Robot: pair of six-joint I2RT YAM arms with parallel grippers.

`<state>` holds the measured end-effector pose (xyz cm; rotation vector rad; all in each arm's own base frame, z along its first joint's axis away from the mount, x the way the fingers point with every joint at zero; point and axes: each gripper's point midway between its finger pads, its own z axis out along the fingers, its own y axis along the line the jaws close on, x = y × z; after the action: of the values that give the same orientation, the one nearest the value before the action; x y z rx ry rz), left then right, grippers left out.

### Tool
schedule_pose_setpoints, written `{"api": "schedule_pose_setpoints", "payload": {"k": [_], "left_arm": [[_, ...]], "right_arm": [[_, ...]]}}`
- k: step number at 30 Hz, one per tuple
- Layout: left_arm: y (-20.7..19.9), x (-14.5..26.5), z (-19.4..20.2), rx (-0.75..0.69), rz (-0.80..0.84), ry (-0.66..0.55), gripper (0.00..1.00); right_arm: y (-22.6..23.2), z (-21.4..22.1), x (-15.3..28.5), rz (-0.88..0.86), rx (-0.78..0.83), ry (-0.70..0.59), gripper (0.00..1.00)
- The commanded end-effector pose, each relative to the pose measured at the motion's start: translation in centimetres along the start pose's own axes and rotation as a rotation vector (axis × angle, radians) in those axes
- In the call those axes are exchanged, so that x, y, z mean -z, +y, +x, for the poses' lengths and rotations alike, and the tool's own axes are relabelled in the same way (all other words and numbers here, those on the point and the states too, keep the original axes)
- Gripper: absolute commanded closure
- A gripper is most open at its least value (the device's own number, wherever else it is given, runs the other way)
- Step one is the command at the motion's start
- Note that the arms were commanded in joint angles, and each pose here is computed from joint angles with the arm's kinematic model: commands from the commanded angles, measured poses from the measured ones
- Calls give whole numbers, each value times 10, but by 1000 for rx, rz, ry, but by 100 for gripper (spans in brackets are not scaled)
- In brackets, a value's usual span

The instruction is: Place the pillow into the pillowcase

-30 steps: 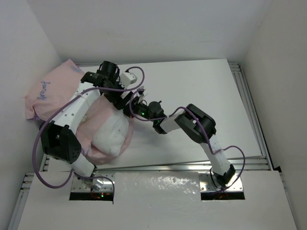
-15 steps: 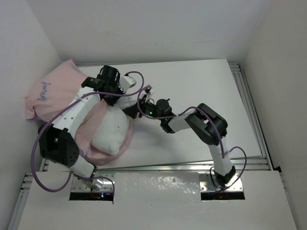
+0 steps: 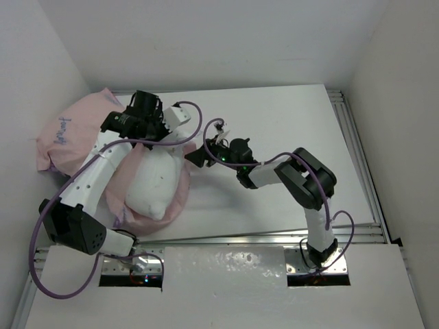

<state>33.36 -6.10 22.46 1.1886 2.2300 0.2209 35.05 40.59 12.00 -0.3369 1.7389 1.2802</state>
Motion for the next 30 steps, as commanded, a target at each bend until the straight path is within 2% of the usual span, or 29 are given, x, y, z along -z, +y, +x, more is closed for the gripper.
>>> {"api": "schedule_pose_setpoints", "payload": {"k": [1,6,8,11,12,14,16,17,18,21,23,26,28,29,30], "left_arm": [[45,30,-19,-23,-169,-55,100],[47,34,-27,-6,-158,-77,100],[46,36,-28,1,-151,-81,100],[42,39,-31,9,-132,-98,100],[41,38,-29,14,-130,-92,100],[40,35,-24,16,-132,-71,100],[41,24,-4,-3,-165,13,100],[41,19,8,-21,-178,59,100],[37,5,27,-38,-198,125,100],[29,-15,48,-96,-211,167,100],[30,-30,47,-97,-216,167,100],[31,-44,30,-70,-180,129,100],[24,-47,14,-71,-121,91,94],[18,-44,1,-74,-73,51,84],[11,-47,-4,-71,-43,43,83]], "right_arm": [[14,5,-20,-48,14,24,42],[20,37,-49,-72,5,92,37],[20,31,-59,-73,0,66,37],[10,36,-70,-58,-32,55,45],[11,29,-77,-59,-39,34,68],[0,36,-77,-25,-61,30,100],[-31,20,-61,92,-108,-43,100],[-46,20,-34,165,-134,-52,100],[-72,-7,-14,244,-157,-151,100],[-99,-31,49,351,-164,-237,100],[-95,-31,76,394,-108,-221,100],[-78,-25,81,333,-115,-188,100],[-77,-18,79,320,-132,-180,100],[-81,-10,78,323,-153,-173,100],[-83,-8,78,323,-161,-173,100]]}}
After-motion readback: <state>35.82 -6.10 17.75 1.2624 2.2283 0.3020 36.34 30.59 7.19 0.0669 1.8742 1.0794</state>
